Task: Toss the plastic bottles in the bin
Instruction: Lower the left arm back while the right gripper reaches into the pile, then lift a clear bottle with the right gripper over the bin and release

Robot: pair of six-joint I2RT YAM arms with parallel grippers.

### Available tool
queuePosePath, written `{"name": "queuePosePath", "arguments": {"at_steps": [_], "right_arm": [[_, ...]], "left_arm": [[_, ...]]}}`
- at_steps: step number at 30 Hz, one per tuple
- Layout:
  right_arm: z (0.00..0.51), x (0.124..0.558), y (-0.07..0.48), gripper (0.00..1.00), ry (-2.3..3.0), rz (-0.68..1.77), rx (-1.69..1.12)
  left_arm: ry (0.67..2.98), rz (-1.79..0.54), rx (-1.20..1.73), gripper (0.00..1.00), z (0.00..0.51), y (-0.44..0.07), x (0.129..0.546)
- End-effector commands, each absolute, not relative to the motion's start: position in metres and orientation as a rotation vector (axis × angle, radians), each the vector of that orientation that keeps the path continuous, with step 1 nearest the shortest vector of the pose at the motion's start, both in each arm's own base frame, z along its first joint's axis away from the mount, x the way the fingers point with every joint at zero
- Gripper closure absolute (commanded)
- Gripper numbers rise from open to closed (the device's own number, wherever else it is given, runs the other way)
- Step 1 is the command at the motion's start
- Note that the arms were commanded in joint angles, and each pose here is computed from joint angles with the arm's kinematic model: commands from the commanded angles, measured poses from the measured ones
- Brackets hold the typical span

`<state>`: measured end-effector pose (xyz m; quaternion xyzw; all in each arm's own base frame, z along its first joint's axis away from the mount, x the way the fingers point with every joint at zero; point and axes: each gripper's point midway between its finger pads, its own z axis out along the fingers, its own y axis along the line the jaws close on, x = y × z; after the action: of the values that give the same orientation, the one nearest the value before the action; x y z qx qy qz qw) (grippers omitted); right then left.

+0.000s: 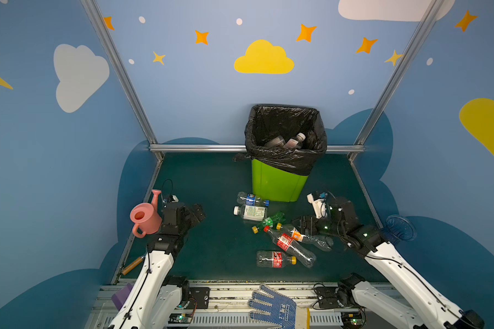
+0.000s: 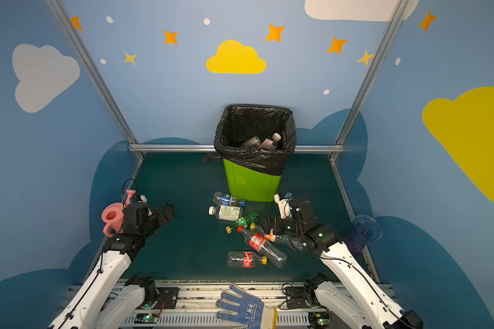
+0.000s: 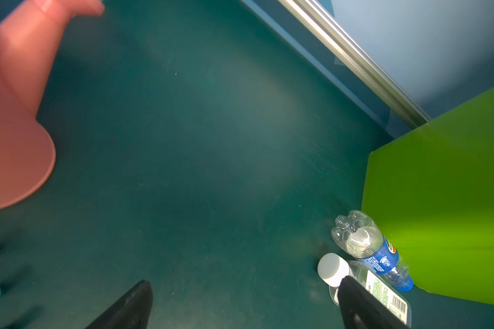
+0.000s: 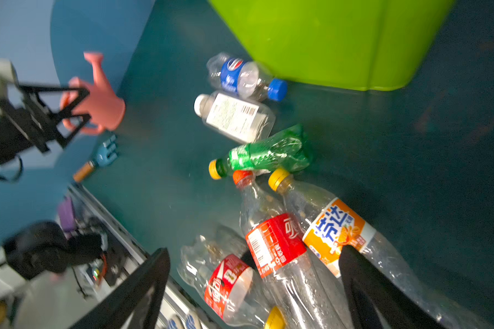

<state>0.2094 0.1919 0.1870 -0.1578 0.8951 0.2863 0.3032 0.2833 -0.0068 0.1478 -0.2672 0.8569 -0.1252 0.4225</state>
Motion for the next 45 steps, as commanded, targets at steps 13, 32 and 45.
{"name": "queuePosePath", "arguments": {"at_steps": [13, 32, 45], "right_arm": [[0.122, 0.134, 0.265, 0.12, 2.309, 0.392, -1.421], [0.064, 0.107, 0.291, 0.15, 2.275, 0.083, -1.911], [0.038, 0.099, 0.278, 0.17, 2.322, -0.107, -2.138]], "left_arm": [[2.117, -0.370, -0.739, 0.00, 0.148, -0.008, 0.286], [2.129, -0.358, -0.735, 0.00, 0.147, -0.007, 0.282], [2.130, -0.347, -0.744, 0.00, 0.140, -0.006, 0.280]]}}
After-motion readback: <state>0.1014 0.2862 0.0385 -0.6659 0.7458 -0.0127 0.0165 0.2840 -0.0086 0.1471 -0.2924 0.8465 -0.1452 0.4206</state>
